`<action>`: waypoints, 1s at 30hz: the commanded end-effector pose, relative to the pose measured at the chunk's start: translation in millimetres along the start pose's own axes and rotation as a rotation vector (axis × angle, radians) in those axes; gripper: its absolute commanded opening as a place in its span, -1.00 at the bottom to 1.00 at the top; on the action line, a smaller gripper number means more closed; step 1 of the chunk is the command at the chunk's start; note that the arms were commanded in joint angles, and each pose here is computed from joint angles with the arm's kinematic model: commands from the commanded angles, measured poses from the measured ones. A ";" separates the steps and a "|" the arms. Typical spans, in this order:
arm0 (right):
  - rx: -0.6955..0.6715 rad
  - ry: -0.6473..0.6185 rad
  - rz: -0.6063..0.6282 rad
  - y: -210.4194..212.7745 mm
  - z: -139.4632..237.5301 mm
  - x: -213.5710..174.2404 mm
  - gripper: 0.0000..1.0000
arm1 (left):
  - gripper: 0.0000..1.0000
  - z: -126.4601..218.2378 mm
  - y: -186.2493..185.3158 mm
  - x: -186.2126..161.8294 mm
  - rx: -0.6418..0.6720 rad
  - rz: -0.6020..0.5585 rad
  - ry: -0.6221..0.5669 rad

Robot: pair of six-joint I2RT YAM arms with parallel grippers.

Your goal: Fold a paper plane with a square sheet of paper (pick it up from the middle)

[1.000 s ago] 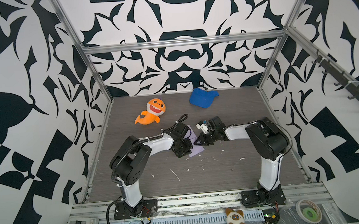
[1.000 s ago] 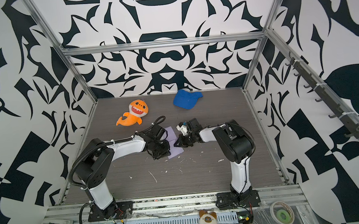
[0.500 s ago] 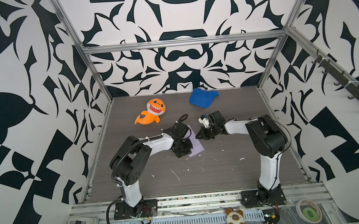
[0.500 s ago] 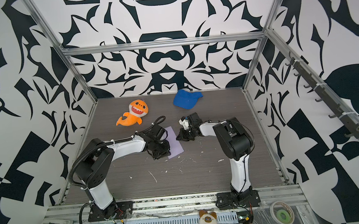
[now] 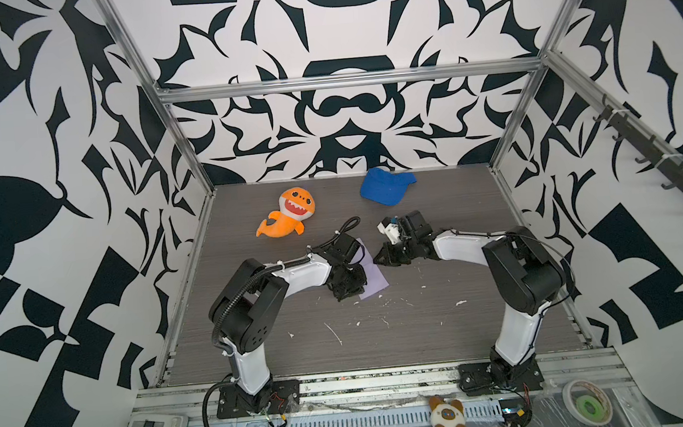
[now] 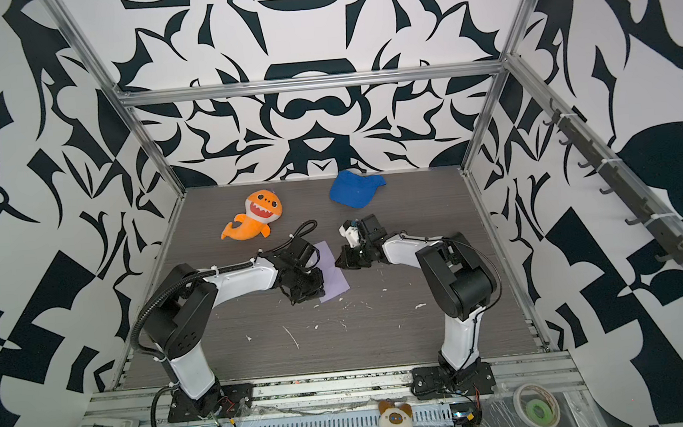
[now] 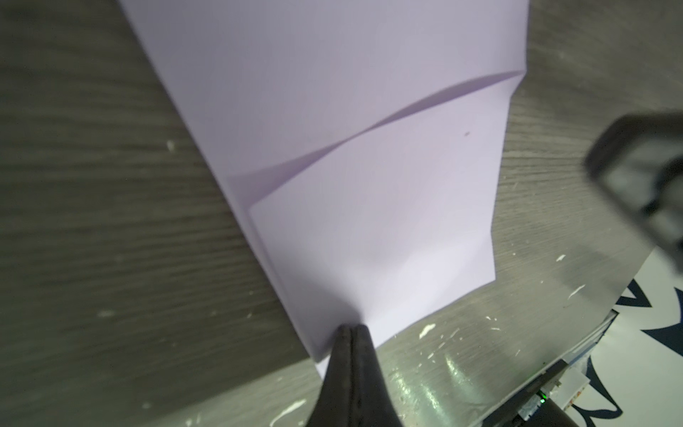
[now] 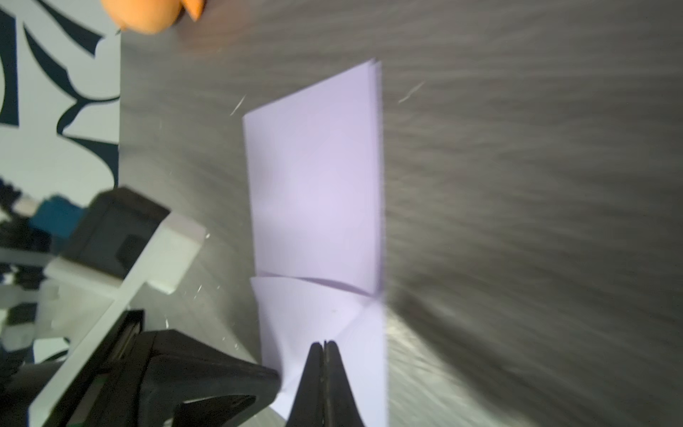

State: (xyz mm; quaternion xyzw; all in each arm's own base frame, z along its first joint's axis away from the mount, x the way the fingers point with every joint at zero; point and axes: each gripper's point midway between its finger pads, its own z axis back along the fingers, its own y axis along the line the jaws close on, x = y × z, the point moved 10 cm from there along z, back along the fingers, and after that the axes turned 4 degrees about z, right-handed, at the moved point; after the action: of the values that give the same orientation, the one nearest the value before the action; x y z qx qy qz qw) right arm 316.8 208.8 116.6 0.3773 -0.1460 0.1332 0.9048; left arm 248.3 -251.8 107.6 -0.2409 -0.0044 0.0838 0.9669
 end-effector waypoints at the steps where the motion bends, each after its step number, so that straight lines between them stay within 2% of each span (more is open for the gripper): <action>1: 0.064 0.014 -0.002 5.3 -8.7 -3.8 -1.00 | -1.00 -11.5 24.6 -5.3 0.150 0.030 0.050; 6: 0.077 0.026 -0.025 0.8 -18.6 0.9 -1.00 | -1.00 -10.1 24.0 -5.5 0.146 0.031 0.048; 11: 0.028 0.037 -0.057 -10.9 -22.3 -3.3 -1.00 | -1.00 -5.9 20.0 -4.7 0.128 0.023 0.039; 17: -0.019 0.078 -0.096 -23.8 -29.4 -16.5 -1.00 | -1.00 12.0 -9.3 7.4 0.005 -0.027 -0.015; 20: -0.024 0.084 -0.113 -26.8 -31.6 -19.7 -1.00 | -0.91 15.5 -20.6 14.8 -0.042 -0.030 -0.044; 30: -0.030 0.089 -0.143 -30.4 -34.6 -23.0 -1.00 | -0.93 -11.1 -21.3 27.1 0.003 0.004 0.001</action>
State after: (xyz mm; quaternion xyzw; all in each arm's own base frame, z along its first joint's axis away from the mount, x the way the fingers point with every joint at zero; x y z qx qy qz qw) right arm 316.9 217.4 86.8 0.4011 -0.1016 0.1072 0.9040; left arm 278.5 -273.2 117.3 -0.2590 -0.0244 0.0754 0.9626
